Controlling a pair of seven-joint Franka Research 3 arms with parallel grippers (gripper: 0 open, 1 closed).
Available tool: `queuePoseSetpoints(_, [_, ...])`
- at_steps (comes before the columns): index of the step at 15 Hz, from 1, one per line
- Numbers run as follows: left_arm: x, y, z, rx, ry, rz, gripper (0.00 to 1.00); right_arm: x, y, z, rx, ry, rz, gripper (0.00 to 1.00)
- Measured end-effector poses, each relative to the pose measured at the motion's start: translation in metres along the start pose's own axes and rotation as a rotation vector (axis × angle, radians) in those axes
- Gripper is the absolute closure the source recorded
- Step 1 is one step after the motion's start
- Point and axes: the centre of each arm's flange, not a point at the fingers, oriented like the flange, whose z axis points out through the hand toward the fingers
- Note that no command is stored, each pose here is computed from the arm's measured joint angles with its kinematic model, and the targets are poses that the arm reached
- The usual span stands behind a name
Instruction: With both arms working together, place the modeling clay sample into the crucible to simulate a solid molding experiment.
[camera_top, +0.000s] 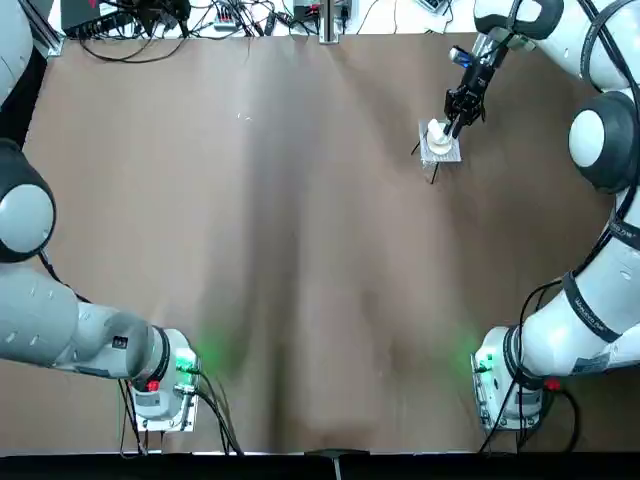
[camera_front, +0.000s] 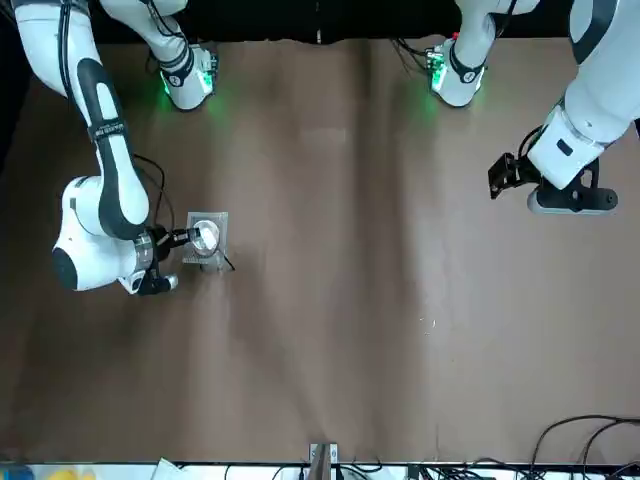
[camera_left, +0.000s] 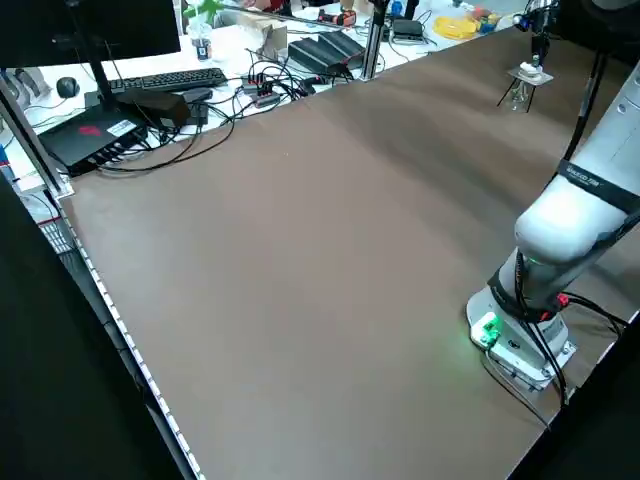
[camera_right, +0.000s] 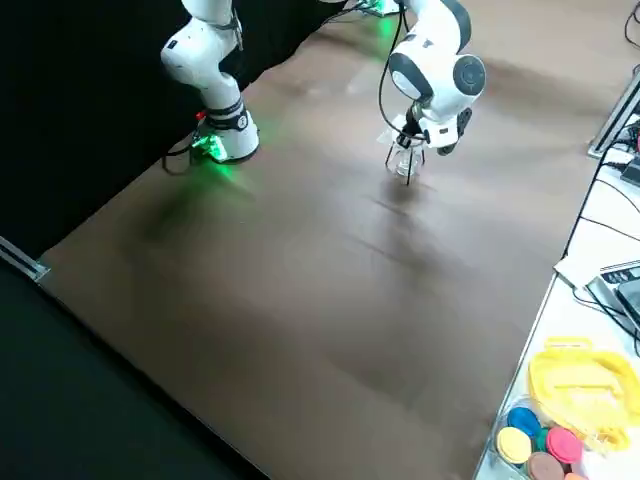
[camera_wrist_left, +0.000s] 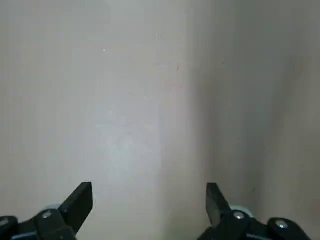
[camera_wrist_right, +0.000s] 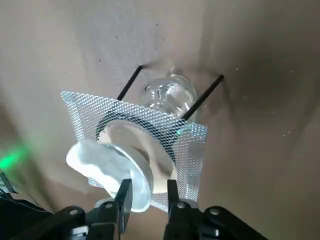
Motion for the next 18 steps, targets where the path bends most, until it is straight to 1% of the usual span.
queuePoseSetpoints(1, [0.000,0.000,0.000,0.000,0.000,0.001,0.00,0.000,-0.001,-0.001,0.000,0.002,-0.001,0.63])
queuePoseSetpoints(4, [0.000,0.001,0.000,0.000,0.000,0.001,0.00,0.000,-0.002,-0.004,-0.001,0.007,-0.003,0.63])
queuePoseSetpoints(8, [0.000,0.001,0.000,0.000,0.000,0.001,0.00,-0.005,-0.006,-0.011,0.008,-0.026,-0.011,0.63])
queuePoseSetpoints(12, [0.000,0.001,0.000,0.000,0.000,0.001,0.00,-0.010,-0.007,-0.031,0.018,-0.033,-0.018,0.63])
queuePoseSetpoints(13, [0.000,0.001,0.000,0.000,0.000,0.001,0.00,-0.011,-0.009,-0.040,0.019,-0.026,-0.023,0.63])
queuePoseSetpoints(14, [0.000,0.001,0.000,0.000,0.000,0.001,0.00,-0.019,-0.013,-0.065,0.018,0.014,-0.034,0.62])
queuePoseSetpoints(16, [0.000,0.001,-0.001,0.000,0.001,0.002,0.00,-0.039,-0.013,-0.101,0.001,0.059,-0.040,0.62])
queuePoseSetpoints(18, [0.000,0.002,-0.002,-0.001,0.004,-0.003,0.00,-0.070,-0.012,-0.140,-0.076,0.094,-0.044,0.61])
